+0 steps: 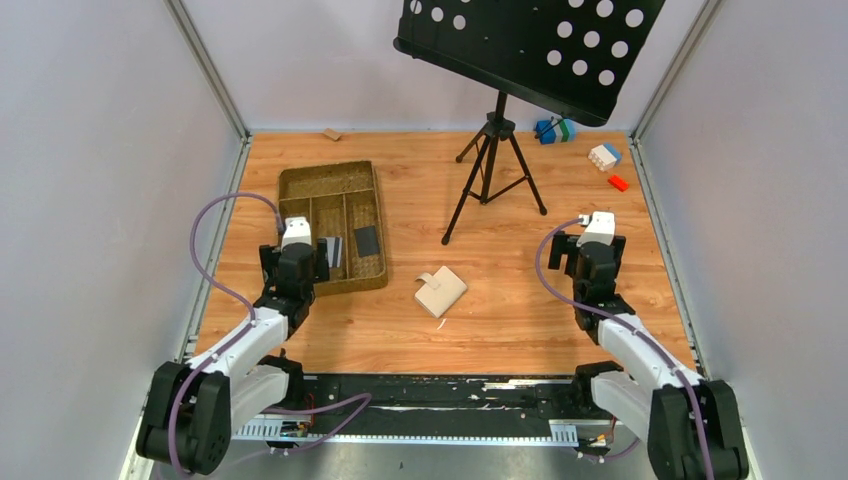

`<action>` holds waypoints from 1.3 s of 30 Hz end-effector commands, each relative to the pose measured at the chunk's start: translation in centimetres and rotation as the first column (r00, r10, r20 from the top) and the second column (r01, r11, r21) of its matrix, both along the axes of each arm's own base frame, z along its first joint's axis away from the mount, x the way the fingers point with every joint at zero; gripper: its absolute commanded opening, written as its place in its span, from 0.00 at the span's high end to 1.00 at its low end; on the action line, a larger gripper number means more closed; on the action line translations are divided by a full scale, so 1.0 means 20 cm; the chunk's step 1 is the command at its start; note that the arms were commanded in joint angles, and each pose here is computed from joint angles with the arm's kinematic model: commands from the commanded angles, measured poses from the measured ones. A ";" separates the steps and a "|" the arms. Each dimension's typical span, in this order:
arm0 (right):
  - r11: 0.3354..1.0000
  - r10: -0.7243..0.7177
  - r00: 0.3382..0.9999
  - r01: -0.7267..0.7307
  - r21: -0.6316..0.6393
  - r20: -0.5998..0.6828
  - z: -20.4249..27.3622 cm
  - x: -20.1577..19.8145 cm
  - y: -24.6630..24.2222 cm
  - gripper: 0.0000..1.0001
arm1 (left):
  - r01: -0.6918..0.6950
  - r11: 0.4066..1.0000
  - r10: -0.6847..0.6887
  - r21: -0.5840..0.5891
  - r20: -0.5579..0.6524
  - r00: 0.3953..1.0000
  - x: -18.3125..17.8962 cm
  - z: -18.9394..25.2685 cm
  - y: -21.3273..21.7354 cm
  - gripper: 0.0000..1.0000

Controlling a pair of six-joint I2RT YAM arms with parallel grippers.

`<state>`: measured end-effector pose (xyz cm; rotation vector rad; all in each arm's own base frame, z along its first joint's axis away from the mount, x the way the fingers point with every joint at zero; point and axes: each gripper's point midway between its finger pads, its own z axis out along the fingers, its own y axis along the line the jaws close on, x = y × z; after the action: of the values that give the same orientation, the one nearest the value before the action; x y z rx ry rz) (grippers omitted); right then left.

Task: Take the credit cards out of the card holder
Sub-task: Reset both arms

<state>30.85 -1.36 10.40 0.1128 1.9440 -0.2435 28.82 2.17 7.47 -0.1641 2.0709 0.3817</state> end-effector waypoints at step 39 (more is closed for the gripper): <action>0.986 0.166 0.963 -0.167 -0.014 0.212 -0.03 0.31 0.03 0.00 | 0.267 0.959 -0.281 0.091 0.383 0.880 0.33 0.15 -0.12 0.00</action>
<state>36.28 -0.94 8.16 -0.0088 1.7871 -0.1217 34.44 -0.40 7.91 0.0822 1.7519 0.1728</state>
